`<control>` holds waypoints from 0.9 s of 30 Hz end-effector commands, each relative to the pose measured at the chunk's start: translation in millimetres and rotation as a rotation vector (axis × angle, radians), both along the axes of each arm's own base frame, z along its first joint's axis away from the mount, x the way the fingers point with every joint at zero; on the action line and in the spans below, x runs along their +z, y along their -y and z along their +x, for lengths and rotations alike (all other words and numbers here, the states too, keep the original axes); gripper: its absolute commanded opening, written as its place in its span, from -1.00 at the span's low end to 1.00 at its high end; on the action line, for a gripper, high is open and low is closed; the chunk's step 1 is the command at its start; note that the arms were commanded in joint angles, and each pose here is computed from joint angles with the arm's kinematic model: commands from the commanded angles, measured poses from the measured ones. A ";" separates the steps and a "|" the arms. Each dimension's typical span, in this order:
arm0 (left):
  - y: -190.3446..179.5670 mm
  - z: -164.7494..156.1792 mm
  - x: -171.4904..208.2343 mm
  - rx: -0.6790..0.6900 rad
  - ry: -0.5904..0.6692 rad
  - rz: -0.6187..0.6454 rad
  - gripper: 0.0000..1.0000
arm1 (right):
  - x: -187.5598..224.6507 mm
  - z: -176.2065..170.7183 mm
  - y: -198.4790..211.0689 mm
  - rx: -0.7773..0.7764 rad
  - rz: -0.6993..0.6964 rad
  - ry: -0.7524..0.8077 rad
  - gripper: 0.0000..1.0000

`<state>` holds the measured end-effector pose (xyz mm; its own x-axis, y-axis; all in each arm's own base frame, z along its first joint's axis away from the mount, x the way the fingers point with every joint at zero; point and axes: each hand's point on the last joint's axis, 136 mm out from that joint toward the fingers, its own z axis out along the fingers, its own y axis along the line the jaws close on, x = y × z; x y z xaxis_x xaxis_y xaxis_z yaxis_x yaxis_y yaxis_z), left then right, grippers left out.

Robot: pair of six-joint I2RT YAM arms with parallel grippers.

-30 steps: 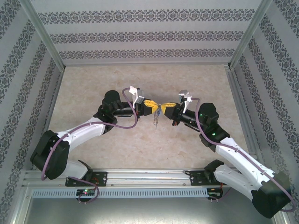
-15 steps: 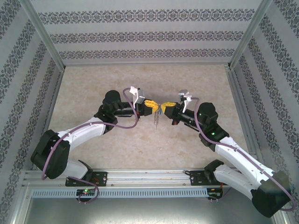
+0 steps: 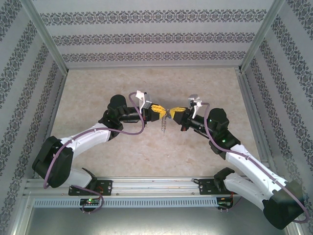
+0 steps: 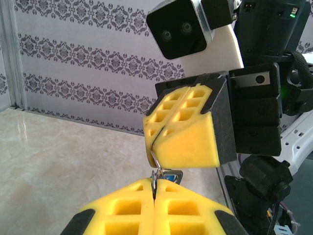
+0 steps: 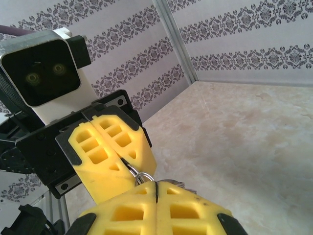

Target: Put the keys on the keyring

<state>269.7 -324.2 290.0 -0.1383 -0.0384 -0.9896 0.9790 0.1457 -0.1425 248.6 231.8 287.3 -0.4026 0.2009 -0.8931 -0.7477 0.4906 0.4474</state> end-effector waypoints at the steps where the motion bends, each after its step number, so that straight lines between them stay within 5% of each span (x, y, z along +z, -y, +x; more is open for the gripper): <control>1: 3.0 -8.3 26.4 -0.012 0.093 -0.045 -1.00 | -1.1 1.3 4.8 -0.017 0.001 0.017 -1.00; 12: 2.9 -8.1 26.4 -0.009 0.129 -0.039 -1.00 | -0.5 -6.3 10.8 -0.026 0.002 0.012 -1.00; 27: 3.6 1.9 27.1 0.039 0.427 0.062 -1.00 | 26.7 -9.6 34.1 -0.111 0.035 0.103 -1.00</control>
